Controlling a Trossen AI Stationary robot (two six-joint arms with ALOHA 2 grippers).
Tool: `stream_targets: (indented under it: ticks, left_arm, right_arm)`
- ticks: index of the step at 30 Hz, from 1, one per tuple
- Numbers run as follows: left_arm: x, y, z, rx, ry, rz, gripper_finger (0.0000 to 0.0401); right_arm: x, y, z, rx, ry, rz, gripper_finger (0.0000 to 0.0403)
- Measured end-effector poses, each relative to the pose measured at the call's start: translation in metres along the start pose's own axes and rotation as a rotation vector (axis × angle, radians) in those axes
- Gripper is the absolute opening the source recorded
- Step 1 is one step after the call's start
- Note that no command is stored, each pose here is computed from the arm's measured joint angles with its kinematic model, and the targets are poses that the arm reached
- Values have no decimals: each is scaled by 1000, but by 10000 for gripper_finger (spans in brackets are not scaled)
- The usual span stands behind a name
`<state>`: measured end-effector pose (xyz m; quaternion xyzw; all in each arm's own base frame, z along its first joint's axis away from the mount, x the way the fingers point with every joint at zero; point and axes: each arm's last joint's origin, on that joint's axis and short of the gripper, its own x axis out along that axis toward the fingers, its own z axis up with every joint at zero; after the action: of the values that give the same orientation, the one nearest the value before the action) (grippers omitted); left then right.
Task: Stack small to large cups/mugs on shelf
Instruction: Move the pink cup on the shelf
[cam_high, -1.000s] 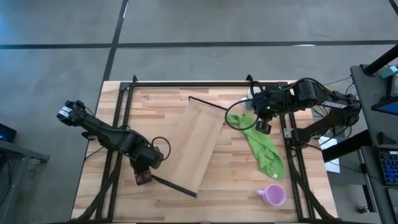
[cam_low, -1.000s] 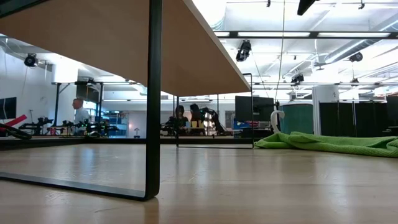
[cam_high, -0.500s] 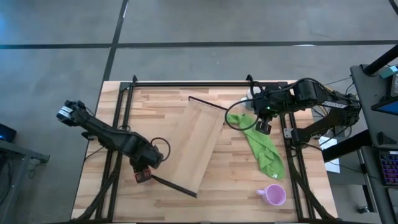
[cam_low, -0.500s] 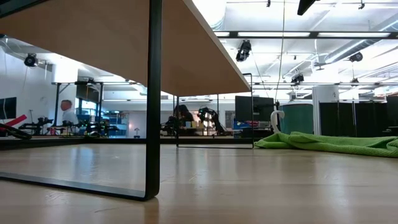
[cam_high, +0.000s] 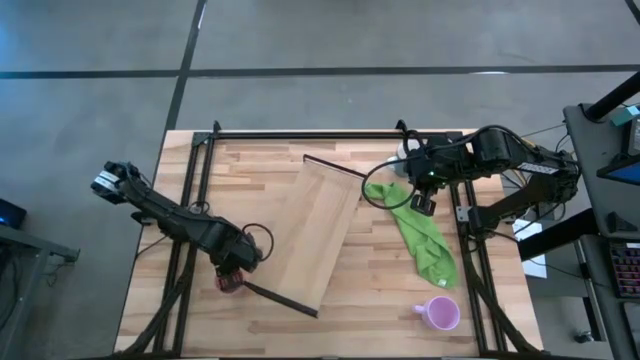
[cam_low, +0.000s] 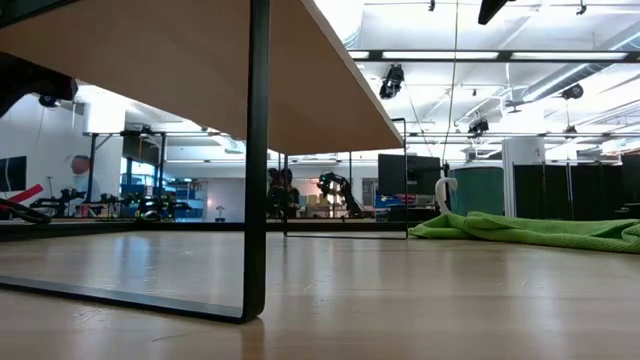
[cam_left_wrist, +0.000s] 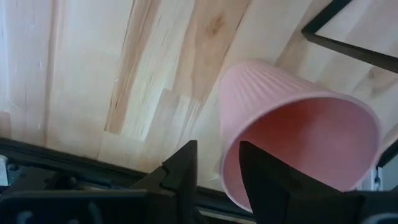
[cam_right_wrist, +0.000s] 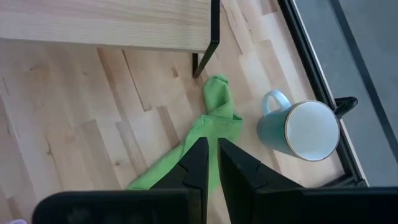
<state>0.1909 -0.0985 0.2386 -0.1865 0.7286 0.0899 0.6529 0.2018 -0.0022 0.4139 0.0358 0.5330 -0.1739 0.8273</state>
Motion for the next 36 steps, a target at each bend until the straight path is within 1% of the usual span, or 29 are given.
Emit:
stream_targets:
  ticks: [2,4,8,9,14,19,21,23,26,32,36]
  left_arm:
    - [2,1,0,-3,4,4,98]
    - [3,1,0,-4,5,6,81]
    - [6,2,0,-10,14,16,18]
    - [6,3,-1,-17,19,22,10]
    - [3,7,-5,-17,54,57,2]
    - [-1,17,-8,-25,89,113,1]
    - [-3,22,-8,-30,77,139,1]
    - [-6,27,-6,-32,38,162,0]
    - [-12,38,-1,-80,-30,194,0]
    - [-24,67,5,-222,-95,220,0]
    - [-34,87,7,-324,-157,209,0]
  right_arm:
    - [0,0,0,0,0,0,28]
    - [0,0,0,0,0,0,28]
    - [0,0,0,0,-1,0,28]
    - [0,0,0,0,-2,1,28]
    - [0,0,0,0,-4,1,28]
    - [0,0,1,1,-6,2,28]
    - [0,0,1,1,-6,2,28]
    - [0,0,1,1,-7,2,28]
    - [0,0,1,2,-8,2,28]
    - [0,0,1,47,-8,2,28]
    - [0,0,1,63,-8,2,28]
